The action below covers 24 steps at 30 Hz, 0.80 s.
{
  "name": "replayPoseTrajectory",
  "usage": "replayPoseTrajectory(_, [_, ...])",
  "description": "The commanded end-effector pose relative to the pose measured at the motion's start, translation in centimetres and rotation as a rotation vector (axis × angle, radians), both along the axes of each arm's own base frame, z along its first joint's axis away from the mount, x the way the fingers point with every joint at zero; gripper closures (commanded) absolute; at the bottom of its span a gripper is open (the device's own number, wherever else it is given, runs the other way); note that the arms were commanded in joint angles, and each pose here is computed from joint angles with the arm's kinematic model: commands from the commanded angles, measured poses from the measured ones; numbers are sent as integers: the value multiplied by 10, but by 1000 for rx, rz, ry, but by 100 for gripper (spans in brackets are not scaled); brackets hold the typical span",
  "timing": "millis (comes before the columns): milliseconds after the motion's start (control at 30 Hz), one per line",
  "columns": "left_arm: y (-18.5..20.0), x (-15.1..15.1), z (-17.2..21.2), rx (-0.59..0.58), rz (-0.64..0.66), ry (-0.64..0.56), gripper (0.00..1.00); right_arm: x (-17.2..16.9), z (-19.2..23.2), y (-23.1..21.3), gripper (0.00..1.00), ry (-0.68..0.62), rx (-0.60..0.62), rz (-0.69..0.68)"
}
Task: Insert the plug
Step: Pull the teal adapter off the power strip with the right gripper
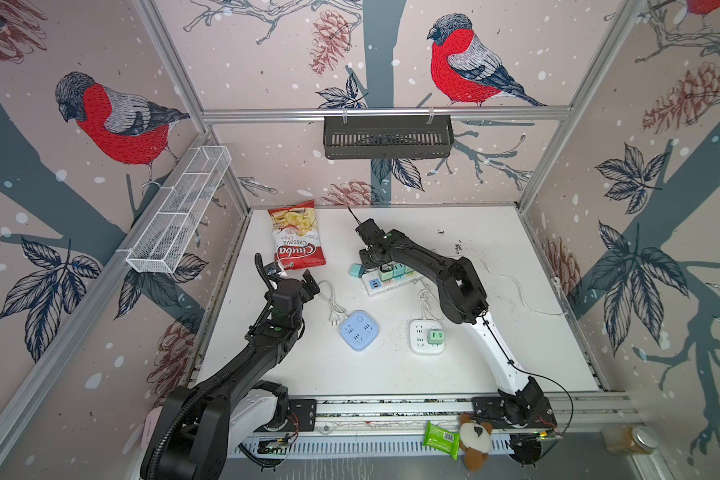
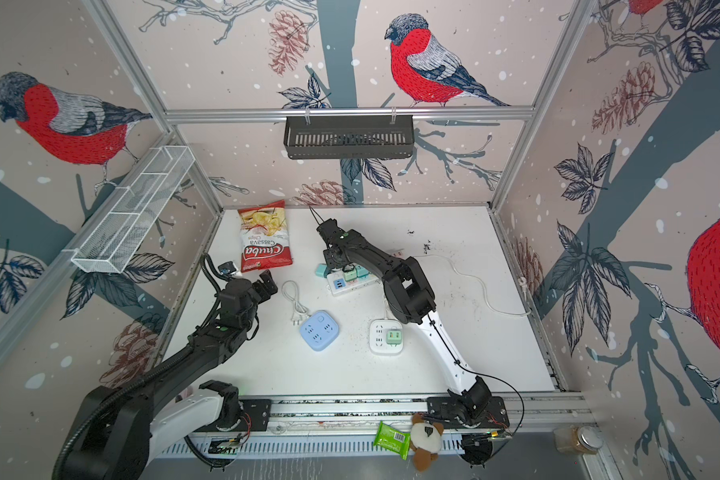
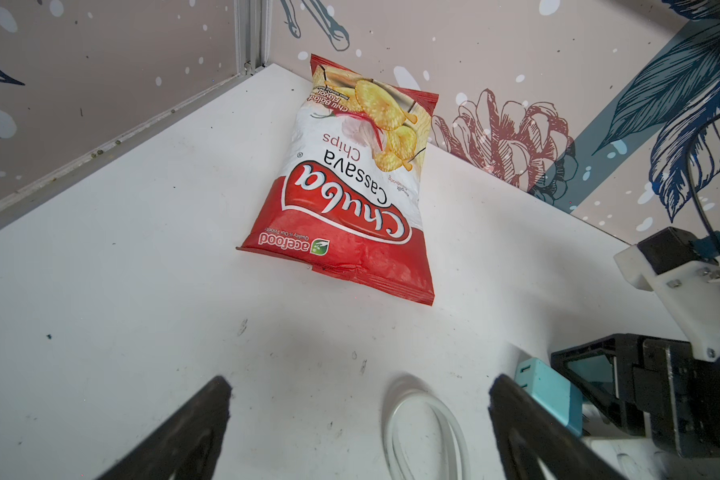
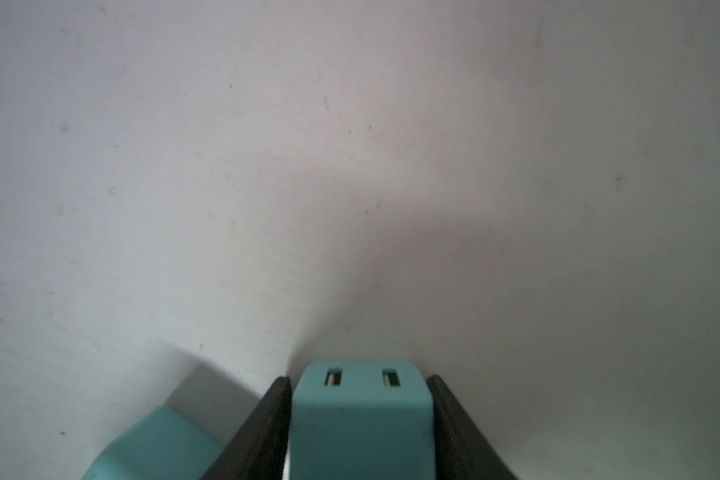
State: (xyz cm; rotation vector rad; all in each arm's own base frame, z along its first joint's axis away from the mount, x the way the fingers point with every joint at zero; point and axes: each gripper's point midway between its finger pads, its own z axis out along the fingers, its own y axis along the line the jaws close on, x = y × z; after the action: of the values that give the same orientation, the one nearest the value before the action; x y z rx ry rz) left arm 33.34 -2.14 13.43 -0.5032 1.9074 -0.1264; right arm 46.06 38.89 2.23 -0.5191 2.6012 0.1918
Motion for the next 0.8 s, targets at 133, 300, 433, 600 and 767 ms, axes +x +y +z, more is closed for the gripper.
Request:
replayPoseTrajectory(133, [0, 1, 3, -21, 9, -14, 3, -16, -13, -3, 63, 61, -20, 7])
replayPoseTrajectory(300, [-2, 2, 3, -19, 2, -9, 3, -12, 17, 5, 73, 15, 42, 4])
replayPoseTrajectory(433, [-2, 3, 3, -21, -4, -6, 3, -9, 59, 10, 78, -60, 78, 7])
replayPoseTrajectory(600, [-4, 4, 4, -19, -13, -6, 3, -13, 126, 10, 83, -200, 96, 7])
replayPoseTrajectory(767, [-7, 5, 4, -19, -28, -5, 4, -34, 190, 4, 87, -345, 156, 10])
